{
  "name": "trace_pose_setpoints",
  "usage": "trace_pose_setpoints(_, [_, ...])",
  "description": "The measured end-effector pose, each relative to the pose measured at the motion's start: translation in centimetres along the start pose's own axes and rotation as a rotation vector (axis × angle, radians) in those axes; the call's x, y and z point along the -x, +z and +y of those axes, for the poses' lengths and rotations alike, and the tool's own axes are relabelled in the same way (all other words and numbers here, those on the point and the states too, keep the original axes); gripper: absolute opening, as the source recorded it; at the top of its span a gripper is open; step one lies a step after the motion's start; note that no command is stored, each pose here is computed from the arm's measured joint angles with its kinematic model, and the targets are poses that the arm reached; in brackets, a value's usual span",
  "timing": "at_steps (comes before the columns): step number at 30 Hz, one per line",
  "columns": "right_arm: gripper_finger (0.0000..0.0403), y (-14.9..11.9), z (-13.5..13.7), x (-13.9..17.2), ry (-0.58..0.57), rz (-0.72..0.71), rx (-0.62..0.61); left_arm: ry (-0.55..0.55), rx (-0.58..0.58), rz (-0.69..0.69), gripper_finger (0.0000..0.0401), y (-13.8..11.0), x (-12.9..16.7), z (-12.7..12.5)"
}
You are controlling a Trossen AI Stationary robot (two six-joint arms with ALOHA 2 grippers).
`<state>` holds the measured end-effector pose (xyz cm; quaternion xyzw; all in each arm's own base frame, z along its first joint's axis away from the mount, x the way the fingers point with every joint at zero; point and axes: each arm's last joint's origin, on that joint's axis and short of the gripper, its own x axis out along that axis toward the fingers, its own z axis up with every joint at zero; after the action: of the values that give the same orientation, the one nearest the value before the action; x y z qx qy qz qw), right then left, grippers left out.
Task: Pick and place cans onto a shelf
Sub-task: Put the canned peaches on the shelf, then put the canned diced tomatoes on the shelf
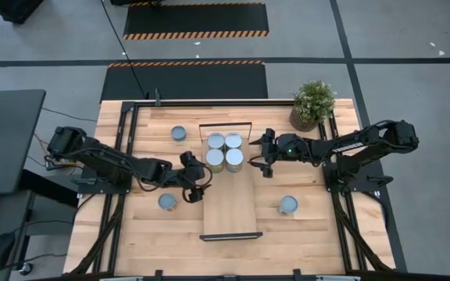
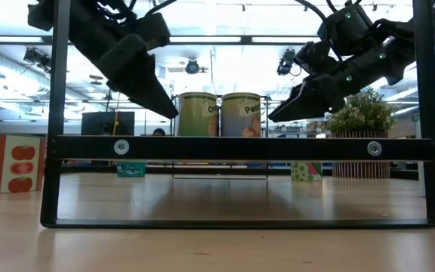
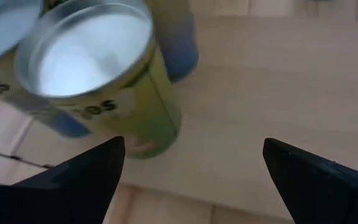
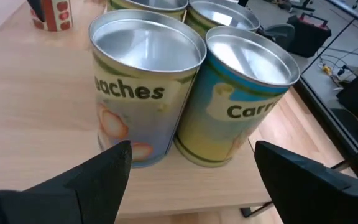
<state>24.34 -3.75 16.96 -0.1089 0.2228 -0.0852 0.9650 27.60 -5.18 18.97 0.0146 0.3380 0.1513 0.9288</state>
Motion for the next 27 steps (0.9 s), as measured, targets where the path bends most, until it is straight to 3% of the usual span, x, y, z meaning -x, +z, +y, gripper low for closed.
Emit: trace_pose_setpoints(27, [0.0348, 0.4, 1.1, 1.0, 0.011, 0.025, -0.034, -0.013, -0.017, -0.013, 0.0389, -0.1, -0.7, -0.4])
